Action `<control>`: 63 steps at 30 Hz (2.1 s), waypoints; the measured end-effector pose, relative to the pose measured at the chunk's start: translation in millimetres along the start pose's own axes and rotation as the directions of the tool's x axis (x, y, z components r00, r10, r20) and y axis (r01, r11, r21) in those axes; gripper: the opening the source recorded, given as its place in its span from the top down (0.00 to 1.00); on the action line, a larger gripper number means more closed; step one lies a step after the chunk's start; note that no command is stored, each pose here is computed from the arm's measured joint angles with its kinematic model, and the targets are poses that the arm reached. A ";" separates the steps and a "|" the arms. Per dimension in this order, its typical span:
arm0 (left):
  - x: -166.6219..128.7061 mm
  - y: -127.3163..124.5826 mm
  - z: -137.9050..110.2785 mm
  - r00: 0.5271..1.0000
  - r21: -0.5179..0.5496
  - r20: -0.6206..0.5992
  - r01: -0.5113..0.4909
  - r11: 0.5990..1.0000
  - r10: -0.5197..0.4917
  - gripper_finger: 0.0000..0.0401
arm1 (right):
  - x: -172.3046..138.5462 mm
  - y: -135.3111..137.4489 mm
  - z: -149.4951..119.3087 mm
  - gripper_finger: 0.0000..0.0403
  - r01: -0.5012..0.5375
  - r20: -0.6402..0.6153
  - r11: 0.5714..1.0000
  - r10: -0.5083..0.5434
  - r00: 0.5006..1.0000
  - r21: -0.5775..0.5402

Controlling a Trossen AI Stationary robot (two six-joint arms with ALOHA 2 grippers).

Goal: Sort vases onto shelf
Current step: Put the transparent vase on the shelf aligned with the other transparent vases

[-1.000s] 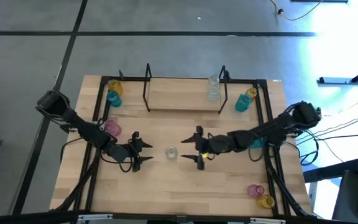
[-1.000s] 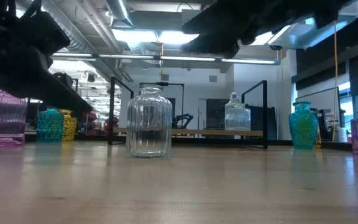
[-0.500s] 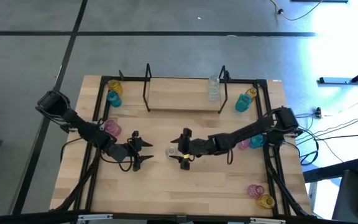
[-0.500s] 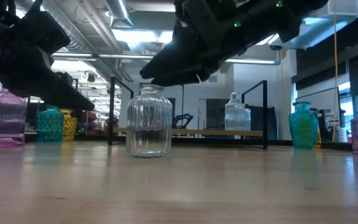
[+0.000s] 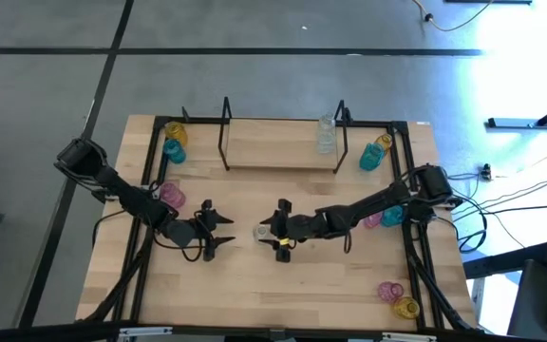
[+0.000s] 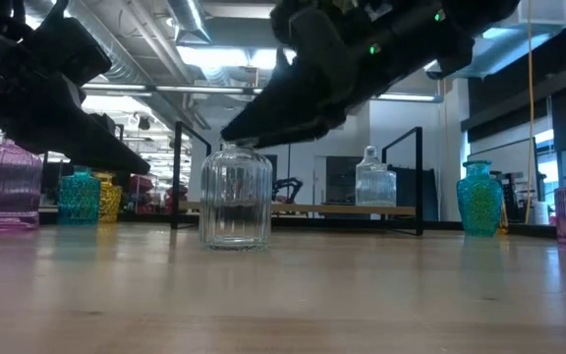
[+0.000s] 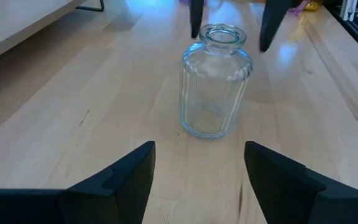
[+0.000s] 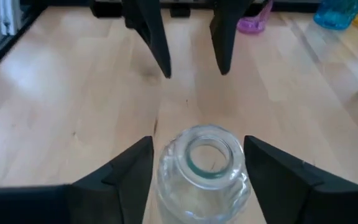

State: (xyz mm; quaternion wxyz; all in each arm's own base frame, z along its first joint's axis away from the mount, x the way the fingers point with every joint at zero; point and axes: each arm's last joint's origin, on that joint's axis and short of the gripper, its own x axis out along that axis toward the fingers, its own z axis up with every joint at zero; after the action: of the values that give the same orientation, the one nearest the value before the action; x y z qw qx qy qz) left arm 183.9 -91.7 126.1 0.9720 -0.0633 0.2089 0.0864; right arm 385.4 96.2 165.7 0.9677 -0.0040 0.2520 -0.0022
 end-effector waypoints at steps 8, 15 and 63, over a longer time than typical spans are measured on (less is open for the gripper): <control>0.0 0.0 -0.1 1.000 0.001 0.000 0.000 1.000 0.000 0.40 | 2.0 0.1 -1.5 0.50 0.002 0.002 1.000 -0.002 1.000 -0.012; 0.0 0.0 0.0 1.000 0.001 -0.001 -0.001 1.000 0.001 0.40 | 1.9 0.0 -1.3 0.68 0.005 0.004 1.000 -0.005 1.000 -0.030; 0.0 1.5 -0.8 0.999 0.003 0.006 -0.043 0.999 0.043 0.40 | -139.4 -88.7 24.6 0.72 0.694 -0.075 0.716 -0.690 0.720 0.074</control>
State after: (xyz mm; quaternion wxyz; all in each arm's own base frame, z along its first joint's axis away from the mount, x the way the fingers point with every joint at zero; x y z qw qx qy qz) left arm 183.3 -90.3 125.3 0.9707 -0.0571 0.2075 0.1073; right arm 275.5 8.6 255.9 0.8901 -0.0508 0.2521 -0.3762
